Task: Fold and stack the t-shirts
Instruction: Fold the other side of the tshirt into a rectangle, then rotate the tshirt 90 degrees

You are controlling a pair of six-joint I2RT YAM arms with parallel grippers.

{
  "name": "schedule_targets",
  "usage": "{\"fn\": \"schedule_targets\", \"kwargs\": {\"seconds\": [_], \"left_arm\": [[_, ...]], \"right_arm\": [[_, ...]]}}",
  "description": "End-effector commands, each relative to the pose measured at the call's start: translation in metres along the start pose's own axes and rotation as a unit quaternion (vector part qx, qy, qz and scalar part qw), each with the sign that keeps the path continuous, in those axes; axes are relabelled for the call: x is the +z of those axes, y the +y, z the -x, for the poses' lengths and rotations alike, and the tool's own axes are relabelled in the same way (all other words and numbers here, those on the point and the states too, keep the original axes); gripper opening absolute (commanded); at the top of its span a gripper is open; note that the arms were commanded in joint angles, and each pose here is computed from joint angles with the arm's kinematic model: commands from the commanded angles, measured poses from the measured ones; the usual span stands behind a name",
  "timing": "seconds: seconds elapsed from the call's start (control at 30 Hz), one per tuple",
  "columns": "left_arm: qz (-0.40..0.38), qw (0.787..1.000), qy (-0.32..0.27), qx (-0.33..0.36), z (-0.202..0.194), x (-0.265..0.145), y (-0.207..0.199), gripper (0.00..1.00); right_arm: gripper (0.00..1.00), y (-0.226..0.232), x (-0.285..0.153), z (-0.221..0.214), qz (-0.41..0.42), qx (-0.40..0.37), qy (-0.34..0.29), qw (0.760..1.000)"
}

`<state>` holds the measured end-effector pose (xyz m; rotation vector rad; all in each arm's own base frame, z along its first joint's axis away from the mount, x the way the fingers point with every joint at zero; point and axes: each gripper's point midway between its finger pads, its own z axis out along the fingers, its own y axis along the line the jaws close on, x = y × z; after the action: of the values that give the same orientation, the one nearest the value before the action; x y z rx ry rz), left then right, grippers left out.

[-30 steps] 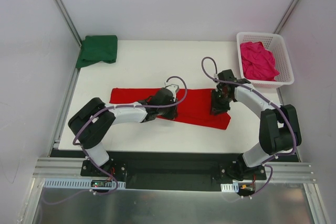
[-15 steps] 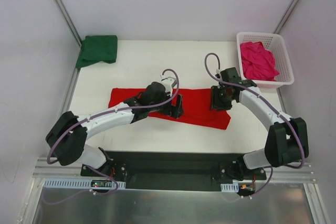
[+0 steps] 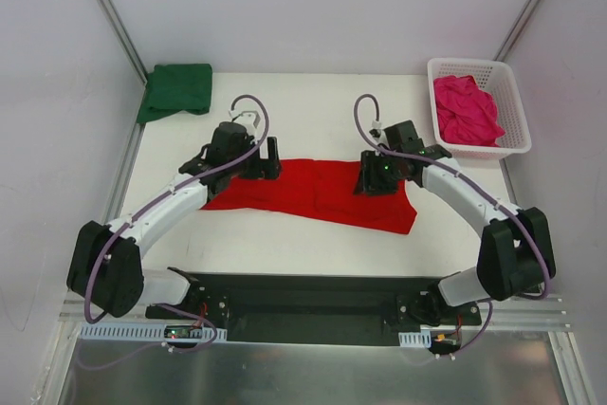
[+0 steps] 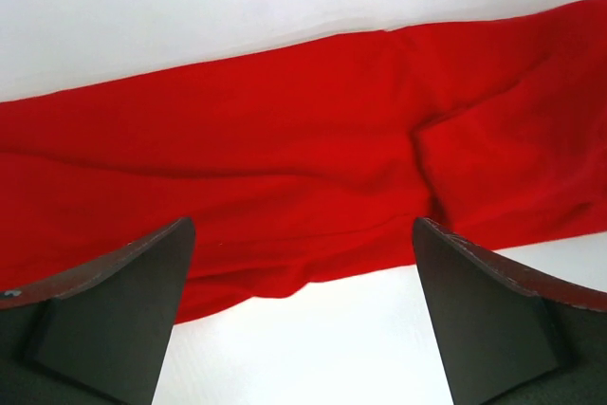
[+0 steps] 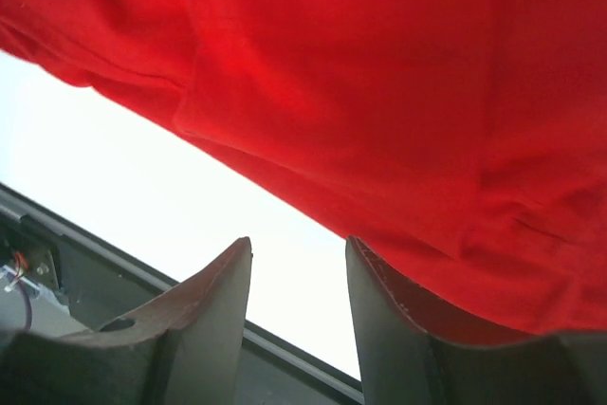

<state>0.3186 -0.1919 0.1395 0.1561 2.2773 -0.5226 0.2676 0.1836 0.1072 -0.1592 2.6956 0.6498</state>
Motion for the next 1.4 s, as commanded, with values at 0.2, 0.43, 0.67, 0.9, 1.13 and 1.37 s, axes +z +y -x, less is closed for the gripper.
{"fn": "schedule_targets", "kwargs": {"seconds": [0.2,0.43,0.67,0.9,1.13,1.37], "left_arm": [[0.096,0.993,0.022,-0.07,-0.004,-0.003,0.066,0.97],[0.17,0.977,0.025,-0.128,-0.024,-0.013,0.108,0.82],[0.201,0.965,0.035,-0.167,-0.045,-0.016,0.123,0.58],[0.187,0.969,0.029,-0.16,-0.036,-0.016,0.118,0.56],[0.091,0.986,-0.014,-0.14,0.011,0.002,0.087,0.42],[0.015,0.993,-0.005,-0.117,0.038,0.057,0.062,0.0]], "right_arm": [[0.46,0.065,0.032,0.005,0.071,-0.04,0.022,0.996],[0.46,0.085,0.042,0.001,0.074,-0.061,0.036,0.995],[0.47,0.103,0.06,-0.011,0.106,-0.055,0.055,0.991],[0.42,0.105,0.08,-0.031,0.09,-0.053,0.071,0.992],[0.27,0.095,0.066,-0.058,0.044,-0.071,0.063,0.995],[0.04,0.064,0.051,-0.08,-0.033,-0.076,0.041,0.996]]}}
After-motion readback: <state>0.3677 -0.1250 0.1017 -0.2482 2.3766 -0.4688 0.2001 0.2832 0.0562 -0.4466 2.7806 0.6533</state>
